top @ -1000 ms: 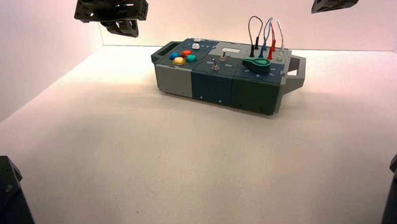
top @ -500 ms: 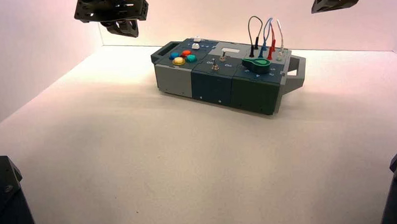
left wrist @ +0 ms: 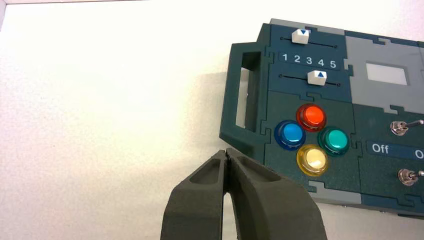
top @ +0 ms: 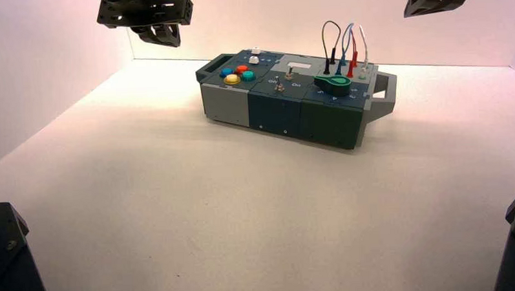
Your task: Open both grippers.
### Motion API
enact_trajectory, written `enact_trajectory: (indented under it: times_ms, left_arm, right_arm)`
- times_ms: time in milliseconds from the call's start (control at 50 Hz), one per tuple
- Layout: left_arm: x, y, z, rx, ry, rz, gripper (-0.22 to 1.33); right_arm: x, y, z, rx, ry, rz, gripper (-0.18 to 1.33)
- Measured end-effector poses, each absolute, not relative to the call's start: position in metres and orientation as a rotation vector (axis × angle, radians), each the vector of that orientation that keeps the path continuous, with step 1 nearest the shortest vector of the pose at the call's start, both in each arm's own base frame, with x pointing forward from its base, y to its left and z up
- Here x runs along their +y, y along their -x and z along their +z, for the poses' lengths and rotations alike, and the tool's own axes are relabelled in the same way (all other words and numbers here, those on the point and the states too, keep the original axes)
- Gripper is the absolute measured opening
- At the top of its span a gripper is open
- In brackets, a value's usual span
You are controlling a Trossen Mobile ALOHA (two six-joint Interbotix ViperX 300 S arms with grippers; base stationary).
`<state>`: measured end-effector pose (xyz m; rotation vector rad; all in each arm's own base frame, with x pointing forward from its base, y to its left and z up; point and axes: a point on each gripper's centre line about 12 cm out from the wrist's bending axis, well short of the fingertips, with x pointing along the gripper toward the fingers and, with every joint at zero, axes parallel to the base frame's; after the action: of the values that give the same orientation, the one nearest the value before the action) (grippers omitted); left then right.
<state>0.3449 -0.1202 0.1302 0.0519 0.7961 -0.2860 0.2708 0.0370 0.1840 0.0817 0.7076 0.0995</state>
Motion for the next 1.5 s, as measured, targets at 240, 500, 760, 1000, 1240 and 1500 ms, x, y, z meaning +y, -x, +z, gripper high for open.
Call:
enact_trajectory:
  times_ms: [240,500,760,1000,1240,1500]
  left_arm:
    - [-0.121,-0.347,0.126,0.808,-0.074,-0.295,1.19]
    - [-0.122,-0.348,0.125,0.812,-0.08,-0.298,1.31]
    - [-0.122,-0.348,0.126,0.817,-0.087,-0.304,1.32]
    - [-0.123,-0.351,0.122,0.833,-0.089,-0.305,1.32]
    - [-0.125,-0.354,0.118,0.854,-0.097,-0.31,1.32]
    - [-0.125,-0.354,0.118,0.858,-0.107,-0.316,1.32]
  right_arm:
    - [0.037,-0.271,0.184,0.708,-0.08,0.1,0.46]
    - [0.036,-0.272,0.179,0.72,-0.058,0.102,1.33]
    - [0.036,-0.272,0.179,0.725,-0.052,0.104,1.33]
    - [0.037,-0.272,0.178,0.728,-0.052,0.106,1.33]
    - [0.037,-0.272,0.179,0.728,-0.053,0.106,1.33]
    - [0.037,-0.271,0.179,0.729,-0.05,0.107,1.33]
